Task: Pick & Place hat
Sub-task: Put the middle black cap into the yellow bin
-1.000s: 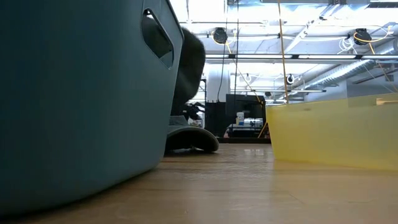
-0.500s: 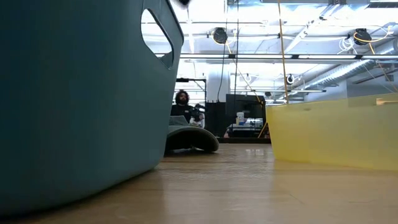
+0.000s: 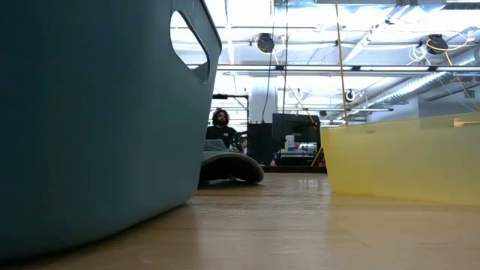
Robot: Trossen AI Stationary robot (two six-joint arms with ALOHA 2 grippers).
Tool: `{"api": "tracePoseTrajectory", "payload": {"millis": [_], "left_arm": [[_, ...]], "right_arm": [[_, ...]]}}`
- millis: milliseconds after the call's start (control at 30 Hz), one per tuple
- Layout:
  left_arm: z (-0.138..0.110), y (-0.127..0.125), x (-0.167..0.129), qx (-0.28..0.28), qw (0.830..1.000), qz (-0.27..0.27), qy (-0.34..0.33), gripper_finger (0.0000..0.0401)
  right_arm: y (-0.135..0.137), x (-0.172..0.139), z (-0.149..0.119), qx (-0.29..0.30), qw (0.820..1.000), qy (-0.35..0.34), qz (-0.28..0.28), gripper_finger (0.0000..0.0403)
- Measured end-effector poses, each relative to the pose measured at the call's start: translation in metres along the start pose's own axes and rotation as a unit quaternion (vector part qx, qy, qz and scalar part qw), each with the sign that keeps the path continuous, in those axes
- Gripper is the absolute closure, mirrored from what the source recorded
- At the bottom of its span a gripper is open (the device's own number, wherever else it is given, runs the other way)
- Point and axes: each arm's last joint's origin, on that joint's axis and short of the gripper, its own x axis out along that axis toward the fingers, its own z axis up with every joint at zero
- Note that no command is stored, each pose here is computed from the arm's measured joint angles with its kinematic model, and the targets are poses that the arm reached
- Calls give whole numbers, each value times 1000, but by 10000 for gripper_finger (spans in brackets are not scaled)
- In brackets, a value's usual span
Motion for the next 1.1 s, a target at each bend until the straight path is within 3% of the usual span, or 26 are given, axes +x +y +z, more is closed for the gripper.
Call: {"api": "tracePoseTrajectory", "payload": {"millis": [333, 733, 1100], "left_arm": [[-5, -40, 2, 15, 997, -73, -32, 393], [-10, -60, 7, -59, 989, -131, -25, 393], [10, -86, 12, -49, 989, -141, -18, 393]], "right_arm": [[4, -7, 11, -125, 992, 3, 1, 35], [6, -13, 23, -137, 990, -27, -7, 35], [6, -10, 31, -173, 982, -76, -24, 35]]}}
